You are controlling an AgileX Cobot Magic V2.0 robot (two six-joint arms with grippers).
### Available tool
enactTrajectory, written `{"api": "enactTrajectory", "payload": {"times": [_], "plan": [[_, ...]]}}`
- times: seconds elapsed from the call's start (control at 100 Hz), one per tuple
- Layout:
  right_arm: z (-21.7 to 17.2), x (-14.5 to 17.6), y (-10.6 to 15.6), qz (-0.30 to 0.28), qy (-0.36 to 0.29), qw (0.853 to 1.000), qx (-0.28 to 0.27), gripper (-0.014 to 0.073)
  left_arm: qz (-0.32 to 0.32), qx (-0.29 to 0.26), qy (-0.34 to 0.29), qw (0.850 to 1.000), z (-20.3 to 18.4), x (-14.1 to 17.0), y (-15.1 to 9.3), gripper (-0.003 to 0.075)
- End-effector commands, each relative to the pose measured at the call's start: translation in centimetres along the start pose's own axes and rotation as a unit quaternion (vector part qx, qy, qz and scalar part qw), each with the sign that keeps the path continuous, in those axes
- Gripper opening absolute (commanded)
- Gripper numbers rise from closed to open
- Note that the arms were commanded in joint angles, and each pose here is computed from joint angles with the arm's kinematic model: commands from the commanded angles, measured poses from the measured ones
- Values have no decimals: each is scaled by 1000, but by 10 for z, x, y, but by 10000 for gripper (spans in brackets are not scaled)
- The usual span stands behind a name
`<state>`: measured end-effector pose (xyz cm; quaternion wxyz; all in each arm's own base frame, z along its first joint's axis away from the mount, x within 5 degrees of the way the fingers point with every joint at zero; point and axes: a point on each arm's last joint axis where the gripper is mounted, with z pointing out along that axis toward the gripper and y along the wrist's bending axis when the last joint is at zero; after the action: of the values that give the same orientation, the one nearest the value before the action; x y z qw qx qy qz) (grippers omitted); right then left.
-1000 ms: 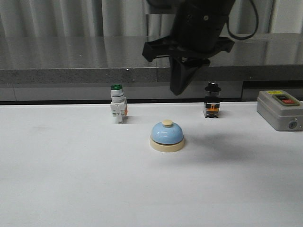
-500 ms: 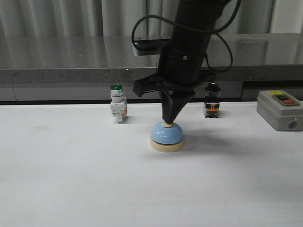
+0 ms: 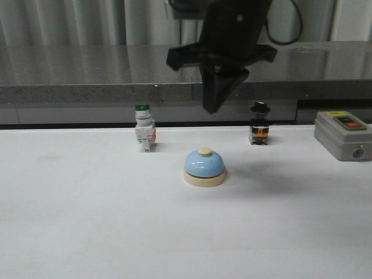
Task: Place and press bell with both arms
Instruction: 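Raise the right gripper off the bell and withdraw it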
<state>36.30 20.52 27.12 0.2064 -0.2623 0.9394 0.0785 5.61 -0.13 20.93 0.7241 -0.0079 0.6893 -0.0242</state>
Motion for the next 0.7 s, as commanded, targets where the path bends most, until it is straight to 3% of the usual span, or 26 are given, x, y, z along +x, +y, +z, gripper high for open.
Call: {"api": "enactTrajectory", "payload": {"times": [0.0,0.24,0.44,0.69], "plan": [[-48,-4,-10,11,-57,998,8,-60,-9,-1,-34,999,-1,5,1,-20],[-84,26,-55,76,-66,994,38,-60,-9,-1,-34,999,-1,5,1,-20],[-102,69,-89,150,-73,983,70,-60,-9,-1,-34,999,-1,5,1,-20],[-127,128,-106,211,-96,967,105,-60,-9,-1,-34,999,-1,5,1,-20]]}}
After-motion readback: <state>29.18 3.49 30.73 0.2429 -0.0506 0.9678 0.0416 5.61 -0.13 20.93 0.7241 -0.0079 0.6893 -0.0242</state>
